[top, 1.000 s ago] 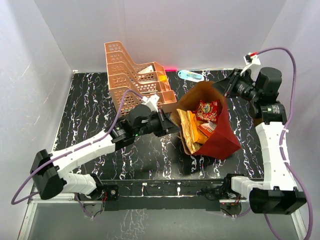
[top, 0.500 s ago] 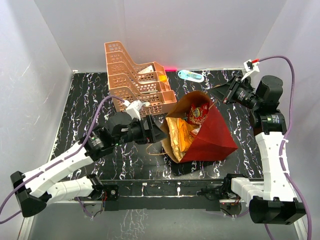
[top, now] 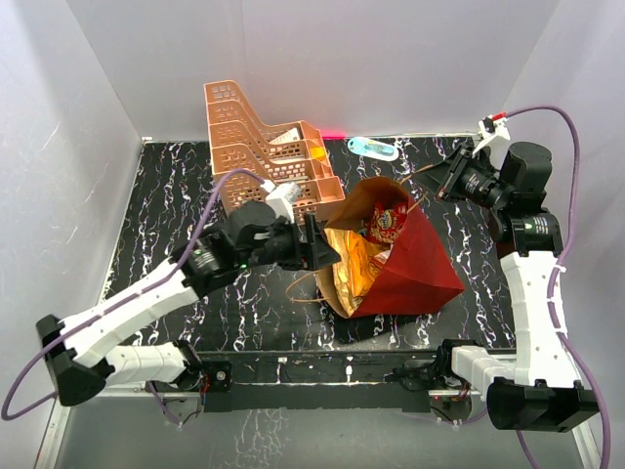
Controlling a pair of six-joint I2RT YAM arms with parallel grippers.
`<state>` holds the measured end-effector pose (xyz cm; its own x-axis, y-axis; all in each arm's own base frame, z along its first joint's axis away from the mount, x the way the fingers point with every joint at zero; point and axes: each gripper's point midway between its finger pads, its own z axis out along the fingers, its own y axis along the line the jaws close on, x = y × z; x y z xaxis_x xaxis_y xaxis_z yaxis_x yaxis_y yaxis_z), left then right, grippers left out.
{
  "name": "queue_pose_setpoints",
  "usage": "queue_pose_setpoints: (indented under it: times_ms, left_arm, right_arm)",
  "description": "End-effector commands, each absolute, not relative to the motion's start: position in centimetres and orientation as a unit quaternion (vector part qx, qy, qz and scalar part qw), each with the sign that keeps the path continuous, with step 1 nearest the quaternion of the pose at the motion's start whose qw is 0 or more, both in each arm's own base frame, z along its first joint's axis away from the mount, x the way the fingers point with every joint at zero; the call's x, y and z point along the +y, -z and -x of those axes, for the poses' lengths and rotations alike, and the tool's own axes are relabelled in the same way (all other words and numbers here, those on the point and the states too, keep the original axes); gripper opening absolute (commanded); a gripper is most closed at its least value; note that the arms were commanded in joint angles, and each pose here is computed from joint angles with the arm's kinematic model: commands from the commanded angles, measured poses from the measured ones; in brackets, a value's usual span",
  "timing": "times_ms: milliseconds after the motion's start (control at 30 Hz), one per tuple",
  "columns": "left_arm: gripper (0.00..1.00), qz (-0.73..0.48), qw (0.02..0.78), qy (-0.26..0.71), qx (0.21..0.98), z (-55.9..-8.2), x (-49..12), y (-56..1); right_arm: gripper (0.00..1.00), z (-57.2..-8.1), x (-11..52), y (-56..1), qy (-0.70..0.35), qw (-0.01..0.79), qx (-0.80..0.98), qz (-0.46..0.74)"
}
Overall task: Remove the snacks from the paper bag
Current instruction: Adjust the paper bag at the center of the board.
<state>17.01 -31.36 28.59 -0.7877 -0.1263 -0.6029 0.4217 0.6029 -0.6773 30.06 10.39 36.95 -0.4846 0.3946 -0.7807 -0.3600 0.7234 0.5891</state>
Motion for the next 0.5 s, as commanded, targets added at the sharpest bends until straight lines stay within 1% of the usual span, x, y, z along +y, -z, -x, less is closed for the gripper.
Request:
queue_pose_setpoints:
  times_ms: [0,133,233,333,467]
  left_arm:
    - [0.66,-0.078,0.295,0.444,0.842,-17.4,-34.5,-27.9]
    - [0.62,-0.050,0.294,0.410,0.862,-18.4,-36.1,-25.5]
    - [0.58,-0.054,0.293,0.391,0.871,-19.3,-37.3,-24.3]
    - [0.49,-0.063,0.284,0.381,0.878,-19.7,-38.9,-22.9]
    - [0.38,-0.056,0.279,0.348,0.893,-20.6,-39.5,-20.9]
  right_arm:
    - [0.07,-30.0,9.2,-40.4,-0.329,0.563,0.758,0.001]
    - [0.07,-30.2,8.8,-40.0,-0.317,0.562,0.764,-0.003]
    - [0.07,-30.0,8.4,-39.8,-0.304,0.566,0.766,-0.007]
    - [0.07,-29.8,7.8,-39.9,-0.282,0.576,0.767,-0.009]
    - [0.07,-29.8,7.1,-40.1,-0.260,0.583,0.769,-0.014]
